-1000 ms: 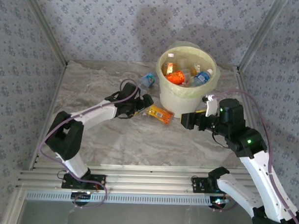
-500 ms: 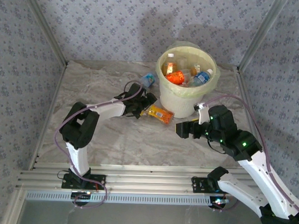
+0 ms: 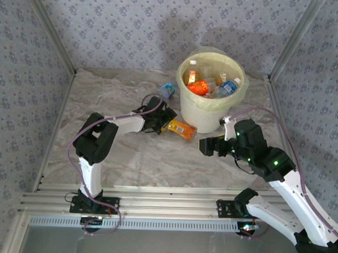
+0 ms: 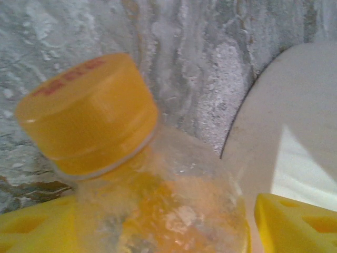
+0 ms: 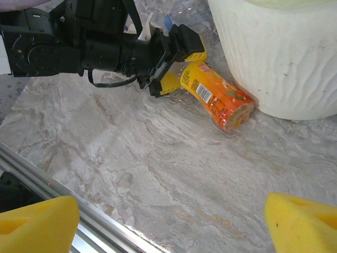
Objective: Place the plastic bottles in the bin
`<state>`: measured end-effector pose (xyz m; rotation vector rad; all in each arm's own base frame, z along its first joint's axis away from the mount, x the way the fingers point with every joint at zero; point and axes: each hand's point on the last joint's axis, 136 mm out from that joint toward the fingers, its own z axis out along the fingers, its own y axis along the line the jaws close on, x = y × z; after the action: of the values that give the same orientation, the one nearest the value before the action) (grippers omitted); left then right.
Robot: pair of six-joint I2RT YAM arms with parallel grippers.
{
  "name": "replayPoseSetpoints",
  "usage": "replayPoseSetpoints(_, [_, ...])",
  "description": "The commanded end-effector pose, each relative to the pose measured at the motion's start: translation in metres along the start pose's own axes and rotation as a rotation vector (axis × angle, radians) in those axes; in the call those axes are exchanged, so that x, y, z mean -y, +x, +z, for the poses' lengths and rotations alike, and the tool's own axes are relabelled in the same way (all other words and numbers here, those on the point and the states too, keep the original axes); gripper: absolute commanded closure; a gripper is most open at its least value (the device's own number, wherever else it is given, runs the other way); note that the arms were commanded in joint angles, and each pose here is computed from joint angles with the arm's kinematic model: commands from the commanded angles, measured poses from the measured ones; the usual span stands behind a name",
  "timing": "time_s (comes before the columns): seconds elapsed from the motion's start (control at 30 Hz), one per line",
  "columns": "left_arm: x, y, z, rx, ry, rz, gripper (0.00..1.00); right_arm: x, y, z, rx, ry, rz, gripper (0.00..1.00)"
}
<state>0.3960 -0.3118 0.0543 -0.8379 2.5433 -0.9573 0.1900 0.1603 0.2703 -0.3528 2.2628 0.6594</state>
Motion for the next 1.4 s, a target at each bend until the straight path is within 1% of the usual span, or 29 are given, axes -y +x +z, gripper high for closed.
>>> replayPoseSetpoints(0.0, [0.018, 0.000, -0.001, 0.000, 0.053, 0.013, 0.28, 0.004, 0.003, -0.001, -0.014, 0.027, 0.004, 0.07])
replayPoseSetpoints(0.1, [0.021, -0.004, -0.009, 0.011, 0.077, 0.036, 0.39, 0.004, 0.006, 0.005, -0.039, 0.030, -0.006, 0.08])
replayPoseSetpoints(0.17, [0.022, -0.006, -0.014, 0.012, 0.095, 0.053, 0.42, 0.002, 0.006, 0.008, -0.052, 0.025, -0.016, 0.08])
replayPoseSetpoints(0.27, [0.022, -0.008, -0.025, 0.001, 0.124, 0.088, 0.43, -0.003, 0.008, 0.012, -0.076, -0.002, -0.026, 0.08])
replayPoseSetpoints(0.37, [0.025, -0.005, -0.040, -0.029, 0.174, 0.162, 0.43, -0.013, 0.010, 0.019, -0.118, -0.049, -0.028, 0.07])
replayPoseSetpoints(0.5, [0.036, 0.011, -0.064, -0.092, 0.261, 0.318, 0.41, -0.019, 0.010, 0.031, -0.149, -0.069, -0.029, 0.07])
replayPoseSetpoints(0.6, [0.044, 0.025, -0.084, -0.126, 0.331, 0.401, 0.41, -0.026, 0.009, 0.039, -0.156, -0.108, -0.017, 0.07])
replayPoseSetpoints(0.77, [0.055, 0.039, -0.120, -0.138, 0.438, 0.484, 0.41, -0.034, 0.004, 0.058, -0.153, -0.141, 0.032, 0.07])
replayPoseSetpoints(0.9, [0.062, 0.048, -0.146, -0.128, 0.487, 0.506, 0.40, -0.039, -0.005, 0.075, -0.126, -0.160, 0.100, 0.08])
replayPoseSetpoints(1.0, [0.067, 0.054, -0.159, -0.132, 0.519, 0.492, 0.40, -0.043, -0.009, 0.089, -0.122, -0.161, 0.128, 0.08])
replayPoseSetpoints(1.17, [0.078, 0.066, -0.176, -0.149, 0.575, 0.480, 0.39, -0.053, -0.013, 0.109, -0.133, -0.178, 0.120, 0.08])
replayPoseSetpoints(1.37, [0.083, 0.073, -0.189, -0.177, 0.595, 0.482, 0.39, -0.059, -0.011, 0.123, -0.160, -0.179, 0.097, 0.12])
